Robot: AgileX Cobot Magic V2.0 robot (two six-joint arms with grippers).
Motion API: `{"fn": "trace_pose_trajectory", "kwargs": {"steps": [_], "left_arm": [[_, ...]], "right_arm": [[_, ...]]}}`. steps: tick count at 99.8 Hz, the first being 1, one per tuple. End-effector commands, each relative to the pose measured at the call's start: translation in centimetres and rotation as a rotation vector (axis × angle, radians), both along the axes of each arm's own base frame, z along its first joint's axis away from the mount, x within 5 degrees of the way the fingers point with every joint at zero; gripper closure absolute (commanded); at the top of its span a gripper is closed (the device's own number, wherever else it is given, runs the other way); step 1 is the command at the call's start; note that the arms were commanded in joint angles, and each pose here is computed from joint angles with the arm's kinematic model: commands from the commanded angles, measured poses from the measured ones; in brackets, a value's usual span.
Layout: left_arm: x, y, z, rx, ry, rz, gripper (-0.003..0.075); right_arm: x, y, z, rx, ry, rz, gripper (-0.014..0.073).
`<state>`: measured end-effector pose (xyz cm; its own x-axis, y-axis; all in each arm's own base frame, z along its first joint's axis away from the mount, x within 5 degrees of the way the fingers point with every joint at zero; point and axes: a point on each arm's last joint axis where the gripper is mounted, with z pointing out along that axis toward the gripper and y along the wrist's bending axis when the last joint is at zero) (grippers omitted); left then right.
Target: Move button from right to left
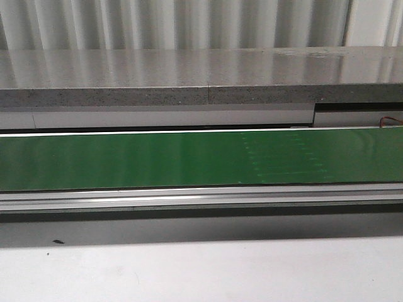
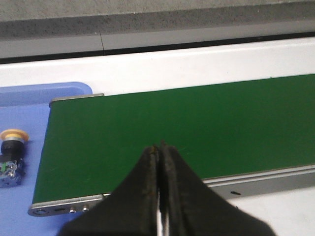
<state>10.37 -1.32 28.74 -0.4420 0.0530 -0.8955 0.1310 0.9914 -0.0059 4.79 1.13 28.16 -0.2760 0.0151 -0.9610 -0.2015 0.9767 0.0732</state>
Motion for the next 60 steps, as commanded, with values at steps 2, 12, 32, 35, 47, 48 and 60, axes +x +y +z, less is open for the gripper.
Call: {"fn": "trace_pose_trajectory", "kwargs": {"steps": [2,12,32,35,47,48,60], "left_arm": [[-1.1,0.0,1.2,-0.039,-0.165,0.001,0.0741],[-2.4,0.2,0.6,-0.047,-0.231,0.003,0.0741],[-4.6,0.5,-0.5,-0.05,-0.344,0.004,0.0741],[-4.9,0.5,-0.6,-0.05,-0.363,0.004,0.0741],[-5.8,0.6,-0.8,-0.056,-0.435,0.006,0.0741],[-5.9,0.7,-0.9,-0.056,-0.438,0.006,0.0741],[-6.5,0.7,-1.5,-0.058,-0.484,0.007,0.0741]], "right_arm": [[0.1,0.0,1.6,0.005,-0.102,-0.002,0.0663],[0.1,0.0,1.6,0.005,-0.102,-0.002,0.0663],[0.1,0.0,1.6,0.005,-0.102,-0.002,0.0663],[0.1,0.0,1.6,0.005,-0.102,-0.002,0.0663],[0.1,0.0,1.6,0.005,-0.102,-0.002,0.0663],[0.1,0.0,1.6,0.005,-0.102,-0.002,0.0663],[0.1,0.0,1.6,0.005,-0.102,-0.002,0.0663]]}}
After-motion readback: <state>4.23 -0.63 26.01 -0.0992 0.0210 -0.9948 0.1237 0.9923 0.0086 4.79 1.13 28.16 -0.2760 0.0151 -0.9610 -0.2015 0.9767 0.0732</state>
